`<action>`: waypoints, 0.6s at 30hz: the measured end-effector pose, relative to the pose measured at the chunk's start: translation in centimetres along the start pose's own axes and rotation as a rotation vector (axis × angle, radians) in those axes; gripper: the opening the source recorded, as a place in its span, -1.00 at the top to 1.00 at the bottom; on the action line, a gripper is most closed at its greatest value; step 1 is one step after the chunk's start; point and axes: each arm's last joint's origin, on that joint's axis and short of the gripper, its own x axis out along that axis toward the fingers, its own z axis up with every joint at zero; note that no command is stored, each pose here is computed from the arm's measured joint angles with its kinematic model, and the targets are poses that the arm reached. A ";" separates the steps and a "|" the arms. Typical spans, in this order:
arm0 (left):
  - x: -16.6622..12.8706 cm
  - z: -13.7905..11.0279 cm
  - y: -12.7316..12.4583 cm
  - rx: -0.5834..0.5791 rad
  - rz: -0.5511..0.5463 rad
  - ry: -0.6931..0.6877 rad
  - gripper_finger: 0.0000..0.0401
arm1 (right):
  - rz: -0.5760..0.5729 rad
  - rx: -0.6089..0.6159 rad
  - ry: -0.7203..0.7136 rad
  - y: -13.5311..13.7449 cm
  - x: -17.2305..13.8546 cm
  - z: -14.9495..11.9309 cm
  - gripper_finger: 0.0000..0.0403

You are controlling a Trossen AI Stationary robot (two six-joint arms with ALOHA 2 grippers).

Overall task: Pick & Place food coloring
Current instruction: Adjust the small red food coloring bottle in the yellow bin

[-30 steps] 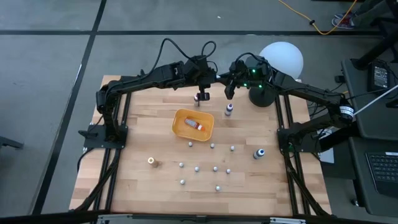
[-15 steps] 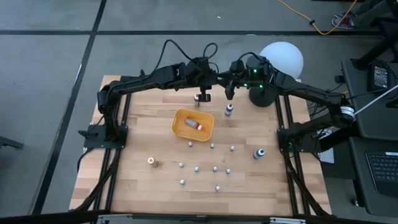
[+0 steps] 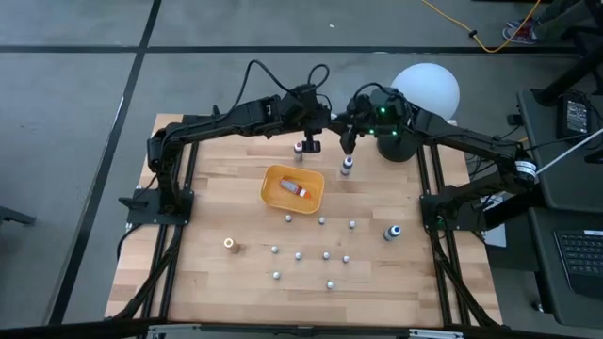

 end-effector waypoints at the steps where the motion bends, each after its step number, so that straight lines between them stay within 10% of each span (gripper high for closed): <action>1: 0.0 0.0 0.0 0.003 0.000 0.000 0.71 | -0.002 0.000 -0.003 0.0 0.0 0.0 0.17; 18: -0.2 -0.2 -0.3 0.015 -0.024 0.029 0.71 | -0.002 -0.023 -0.028 0.0 0.0 0.3 0.18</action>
